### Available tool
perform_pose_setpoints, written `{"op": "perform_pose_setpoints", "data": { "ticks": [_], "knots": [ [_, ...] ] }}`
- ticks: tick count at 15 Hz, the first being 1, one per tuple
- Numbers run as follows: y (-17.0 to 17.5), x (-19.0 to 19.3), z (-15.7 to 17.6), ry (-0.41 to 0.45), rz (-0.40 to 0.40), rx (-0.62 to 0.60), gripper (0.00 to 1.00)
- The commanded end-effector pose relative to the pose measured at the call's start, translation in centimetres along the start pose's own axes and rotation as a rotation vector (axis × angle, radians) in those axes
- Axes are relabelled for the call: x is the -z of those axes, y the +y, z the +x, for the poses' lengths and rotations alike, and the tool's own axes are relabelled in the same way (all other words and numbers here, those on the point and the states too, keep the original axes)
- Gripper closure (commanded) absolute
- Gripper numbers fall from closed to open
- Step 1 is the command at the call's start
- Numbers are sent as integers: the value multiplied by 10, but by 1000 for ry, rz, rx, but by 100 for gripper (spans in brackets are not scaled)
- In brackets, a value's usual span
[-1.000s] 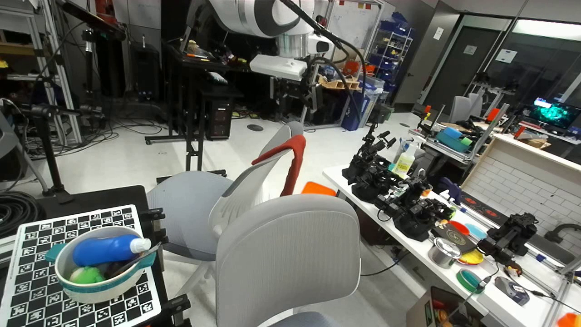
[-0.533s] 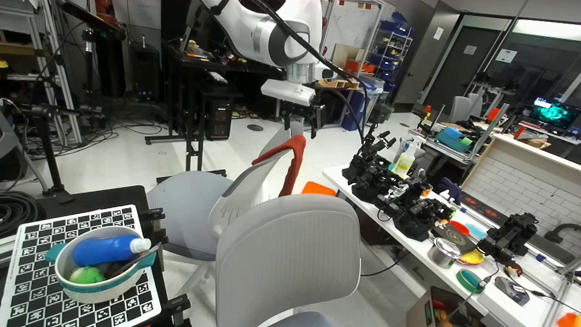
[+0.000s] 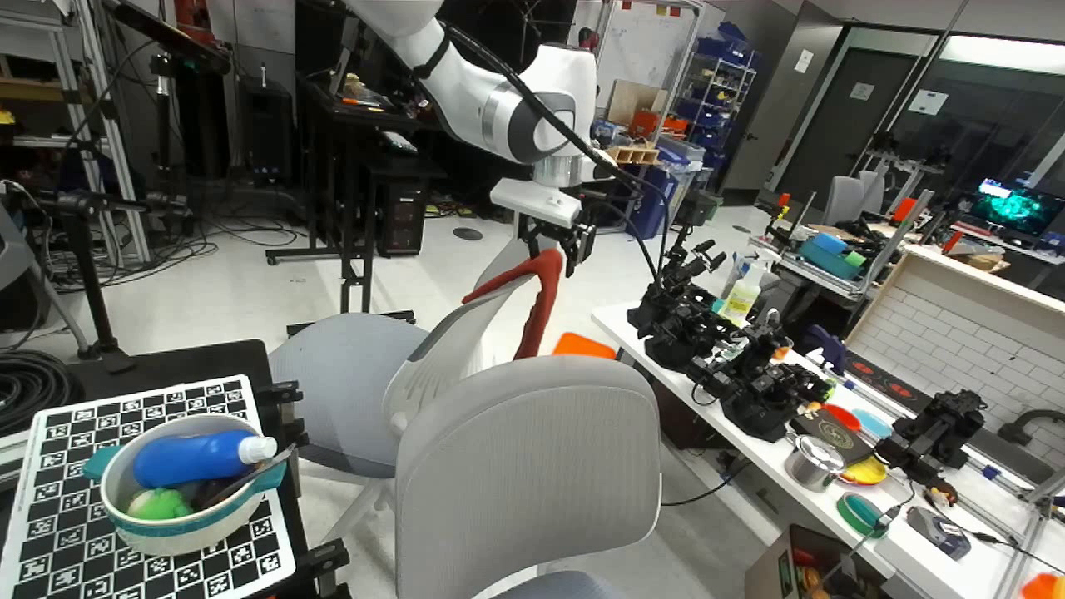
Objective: Move the orange towel to the chair on the left then back to the right
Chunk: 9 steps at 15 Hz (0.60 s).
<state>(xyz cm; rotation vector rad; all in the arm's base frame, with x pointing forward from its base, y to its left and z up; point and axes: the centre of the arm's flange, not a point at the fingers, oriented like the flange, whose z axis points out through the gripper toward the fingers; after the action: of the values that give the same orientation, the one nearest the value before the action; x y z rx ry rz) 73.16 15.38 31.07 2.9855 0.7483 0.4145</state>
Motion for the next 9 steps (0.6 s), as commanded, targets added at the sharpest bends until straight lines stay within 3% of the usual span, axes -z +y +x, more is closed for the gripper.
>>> {"op": "perform_pose_setpoints", "data": {
  "ticks": [1, 7, 9],
  "knots": [
    [-5, -9, 16, -16, 56, -7, 55],
    [-18, 22, 14, -7, 57, 1, 99],
    [-22, 43, 13, 9, 48, 8, 100]
  ]
}}
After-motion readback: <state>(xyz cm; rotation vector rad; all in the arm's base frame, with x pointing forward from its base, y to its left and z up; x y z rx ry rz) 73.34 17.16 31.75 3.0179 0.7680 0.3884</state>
